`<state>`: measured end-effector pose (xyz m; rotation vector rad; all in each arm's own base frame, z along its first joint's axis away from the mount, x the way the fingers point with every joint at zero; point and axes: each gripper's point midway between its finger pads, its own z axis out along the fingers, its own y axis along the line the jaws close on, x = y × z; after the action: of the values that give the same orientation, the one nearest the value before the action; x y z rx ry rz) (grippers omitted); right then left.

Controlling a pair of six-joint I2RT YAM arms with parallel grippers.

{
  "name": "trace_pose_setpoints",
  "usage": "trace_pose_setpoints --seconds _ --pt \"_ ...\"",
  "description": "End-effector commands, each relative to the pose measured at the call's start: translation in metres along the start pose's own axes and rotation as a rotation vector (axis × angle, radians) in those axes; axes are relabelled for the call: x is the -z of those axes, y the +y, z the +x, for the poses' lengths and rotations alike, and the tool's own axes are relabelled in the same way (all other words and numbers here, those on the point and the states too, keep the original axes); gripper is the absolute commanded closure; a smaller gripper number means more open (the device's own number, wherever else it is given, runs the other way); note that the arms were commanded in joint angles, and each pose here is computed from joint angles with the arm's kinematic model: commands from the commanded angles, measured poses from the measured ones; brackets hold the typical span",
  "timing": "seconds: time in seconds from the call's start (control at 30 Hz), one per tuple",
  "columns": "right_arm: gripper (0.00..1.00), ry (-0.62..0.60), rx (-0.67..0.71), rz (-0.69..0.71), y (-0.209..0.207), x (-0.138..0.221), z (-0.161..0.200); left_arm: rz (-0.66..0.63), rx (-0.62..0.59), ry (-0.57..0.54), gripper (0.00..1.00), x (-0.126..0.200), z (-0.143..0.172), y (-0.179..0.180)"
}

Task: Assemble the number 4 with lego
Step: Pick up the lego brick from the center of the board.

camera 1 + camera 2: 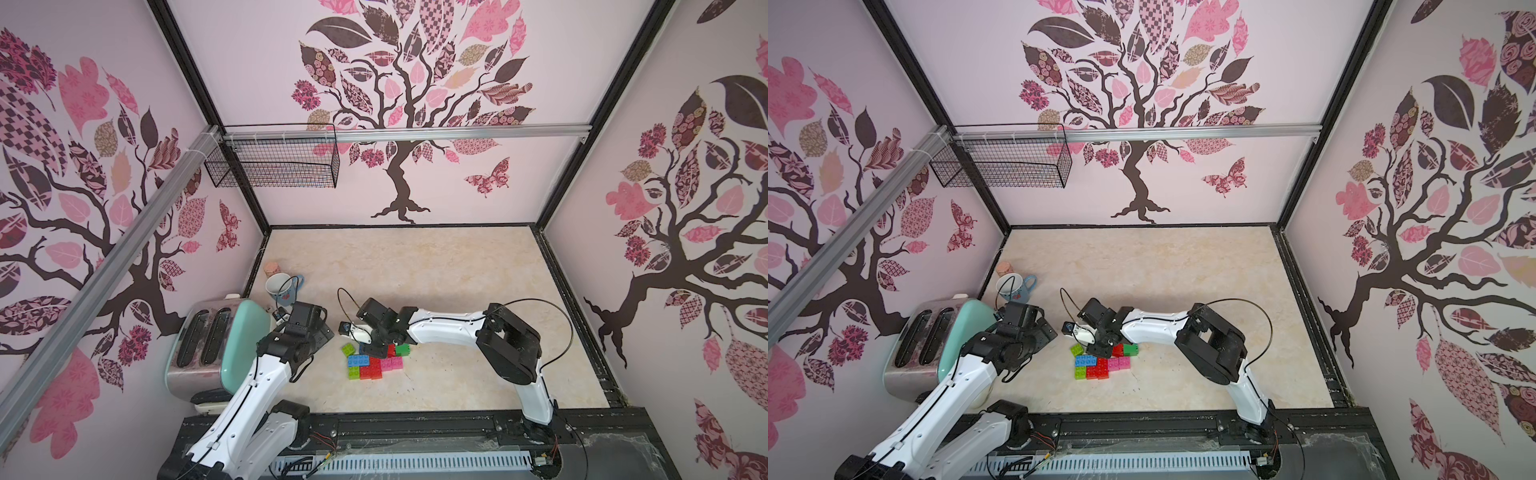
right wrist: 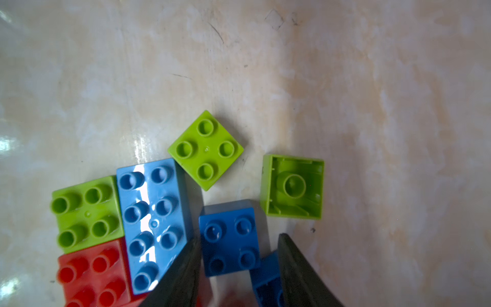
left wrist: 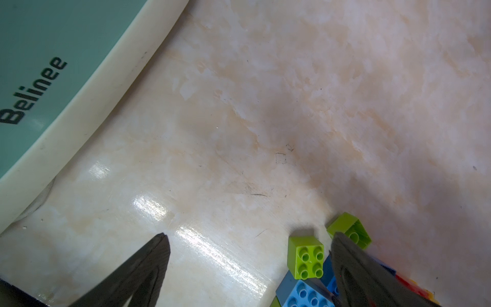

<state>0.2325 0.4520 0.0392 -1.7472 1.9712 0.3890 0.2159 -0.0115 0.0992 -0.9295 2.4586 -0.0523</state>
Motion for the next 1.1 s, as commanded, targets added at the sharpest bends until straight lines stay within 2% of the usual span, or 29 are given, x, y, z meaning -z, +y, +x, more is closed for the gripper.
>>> trace_pose_setpoints --seconds 0.0,0.33,0.63,0.8,1.07 --pt "0.50 0.040 0.008 -0.042 0.005 -0.014 0.008 -0.009 0.002 0.007 0.02 -0.005 0.004 0.004" --pt "0.64 0.013 0.008 -0.054 0.006 -0.013 -0.002 -0.020 -0.004 0.020 0.02 -0.010 0.008 0.006" --pt "0.80 -0.108 -0.018 -0.068 0.013 0.028 -0.022 -0.030 -0.012 0.026 0.02 -0.012 0.008 0.006" --pt "0.99 -0.098 -0.050 -0.075 0.021 0.042 -0.007 -0.031 -0.008 0.027 0.02 -0.013 0.008 0.006" --pt "1.00 -0.107 -0.158 -0.095 0.023 0.049 -0.011 -0.020 -0.005 0.042 0.02 -0.014 0.011 0.004"
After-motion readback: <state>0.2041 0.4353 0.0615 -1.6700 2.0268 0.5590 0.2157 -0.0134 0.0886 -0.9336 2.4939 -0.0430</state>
